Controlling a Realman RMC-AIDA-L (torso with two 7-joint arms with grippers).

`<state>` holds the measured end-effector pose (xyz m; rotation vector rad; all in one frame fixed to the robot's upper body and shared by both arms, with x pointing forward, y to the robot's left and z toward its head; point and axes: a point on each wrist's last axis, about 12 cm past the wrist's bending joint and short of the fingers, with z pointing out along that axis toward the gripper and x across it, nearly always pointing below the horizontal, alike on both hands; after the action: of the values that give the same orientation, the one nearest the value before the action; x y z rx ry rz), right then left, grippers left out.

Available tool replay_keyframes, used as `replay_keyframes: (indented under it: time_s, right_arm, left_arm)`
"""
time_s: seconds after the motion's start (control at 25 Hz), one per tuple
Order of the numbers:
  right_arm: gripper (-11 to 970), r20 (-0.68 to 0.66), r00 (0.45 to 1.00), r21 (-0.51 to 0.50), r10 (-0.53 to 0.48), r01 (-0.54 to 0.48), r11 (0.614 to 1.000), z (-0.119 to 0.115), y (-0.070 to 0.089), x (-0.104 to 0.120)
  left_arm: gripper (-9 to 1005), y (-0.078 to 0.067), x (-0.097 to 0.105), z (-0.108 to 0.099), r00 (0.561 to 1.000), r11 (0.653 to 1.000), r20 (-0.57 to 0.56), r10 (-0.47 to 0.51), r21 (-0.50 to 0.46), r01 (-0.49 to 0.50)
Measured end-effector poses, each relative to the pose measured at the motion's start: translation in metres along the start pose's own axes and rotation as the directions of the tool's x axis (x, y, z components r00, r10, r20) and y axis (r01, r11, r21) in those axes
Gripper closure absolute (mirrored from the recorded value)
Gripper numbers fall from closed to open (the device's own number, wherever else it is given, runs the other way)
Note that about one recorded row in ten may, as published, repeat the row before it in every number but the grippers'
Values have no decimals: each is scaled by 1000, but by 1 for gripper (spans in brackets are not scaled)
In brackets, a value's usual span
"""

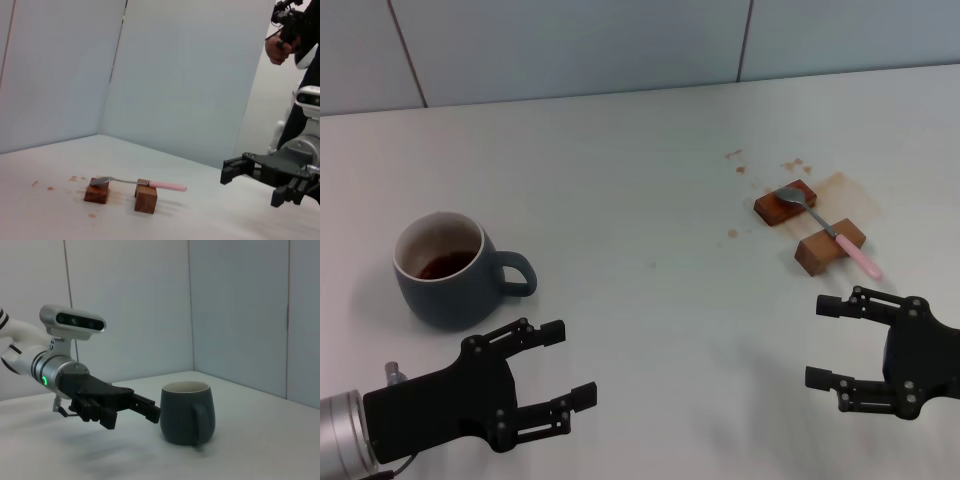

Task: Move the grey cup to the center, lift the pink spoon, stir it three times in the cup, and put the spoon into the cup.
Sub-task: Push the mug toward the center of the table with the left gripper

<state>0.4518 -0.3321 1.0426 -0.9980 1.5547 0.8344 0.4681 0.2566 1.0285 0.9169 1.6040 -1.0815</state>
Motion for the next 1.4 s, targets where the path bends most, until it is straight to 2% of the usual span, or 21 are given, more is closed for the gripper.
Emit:
replay_keyframes:
  time_s: [0.56, 1.4]
  right_arm:
    - [168, -4, 999, 16, 53, -53, 998, 2, 10, 8]
    - [173, -3, 997, 33, 76, -76, 997, -2, 13, 12]
  left_arm:
    - [228, -7, 8, -7, 993, 993, 4, 117, -22, -117]
    - [342, -16, 19, -10, 997, 996, 3, 78, -33, -77]
